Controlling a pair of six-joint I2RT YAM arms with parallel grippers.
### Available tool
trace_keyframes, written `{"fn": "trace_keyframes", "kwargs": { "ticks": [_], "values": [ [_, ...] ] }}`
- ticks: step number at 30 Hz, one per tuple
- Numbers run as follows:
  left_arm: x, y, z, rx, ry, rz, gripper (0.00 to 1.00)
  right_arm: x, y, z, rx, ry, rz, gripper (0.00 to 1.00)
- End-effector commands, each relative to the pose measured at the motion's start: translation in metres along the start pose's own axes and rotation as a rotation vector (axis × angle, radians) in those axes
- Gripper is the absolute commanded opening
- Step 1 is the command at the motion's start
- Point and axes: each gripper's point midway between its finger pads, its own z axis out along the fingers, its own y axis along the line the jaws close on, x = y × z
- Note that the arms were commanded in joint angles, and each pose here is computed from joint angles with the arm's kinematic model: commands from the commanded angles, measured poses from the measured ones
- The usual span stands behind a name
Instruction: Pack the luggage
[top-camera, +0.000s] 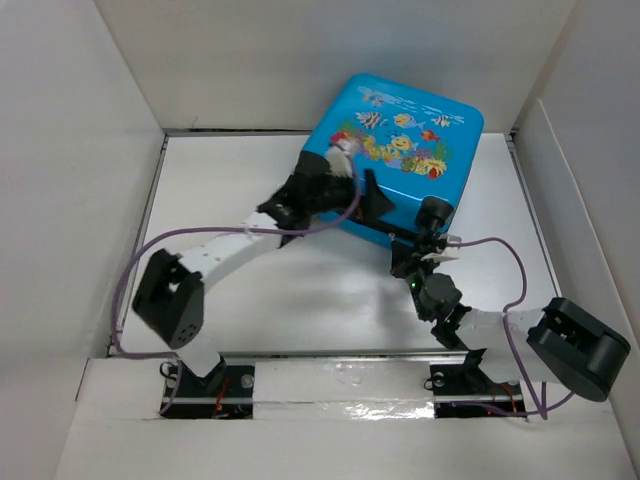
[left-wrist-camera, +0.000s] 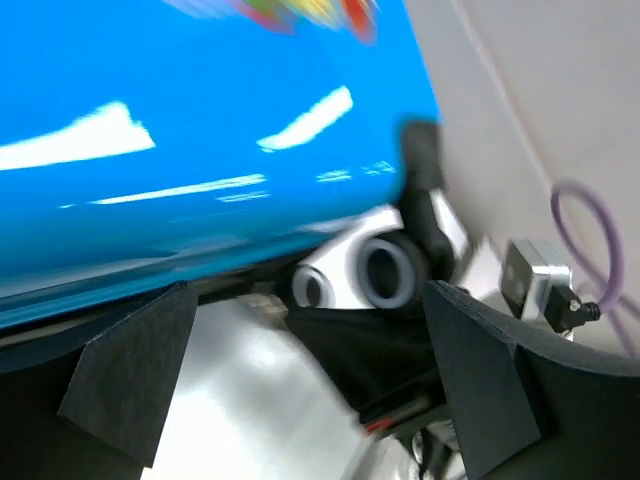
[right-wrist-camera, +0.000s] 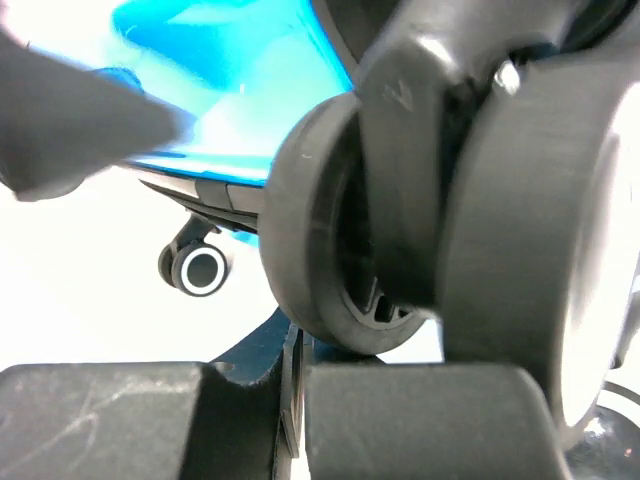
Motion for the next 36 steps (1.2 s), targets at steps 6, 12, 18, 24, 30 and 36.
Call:
{"fn": "trace_keyframes", "kwargs": {
  "ticks": [6, 12, 18, 24, 30, 36],
  "values": [
    [-0.085, 0.039, -0.138, -0.049, -0.421, -0.064, 0.87, -0.033, 0.014, -0.004, -0.118, -0.021, 0.083, 0.00],
    [-0.073, 0.137, -0.214, -0.562, -0.575, -0.160, 0.98, -0.042, 0.019, -0.008, -0.147, -0.024, 0.072, 0.00],
    [-0.046, 0.148, -0.175, -0.602, -0.269, -0.082, 0.99, -0.045, 0.021, -0.010, -0.176, -0.023, 0.079, 0.00],
    [-0.064, 0.146, -0.142, -0.533, -0.214, -0.031, 0.99, -0.049, 0.022, -0.013, -0.190, -0.018, 0.064, 0.00],
    [-0.062, 0.153, -0.109, -0.463, -0.136, -0.033, 0.91, -0.050, 0.021, -0.014, -0.192, -0.014, 0.049, 0.00],
    [-0.054, 0.130, -0.083, -0.353, -0.108, -0.033, 0.03, -0.048, 0.018, -0.016, -0.192, 0.000, 0.029, 0.00]
  ]
}}
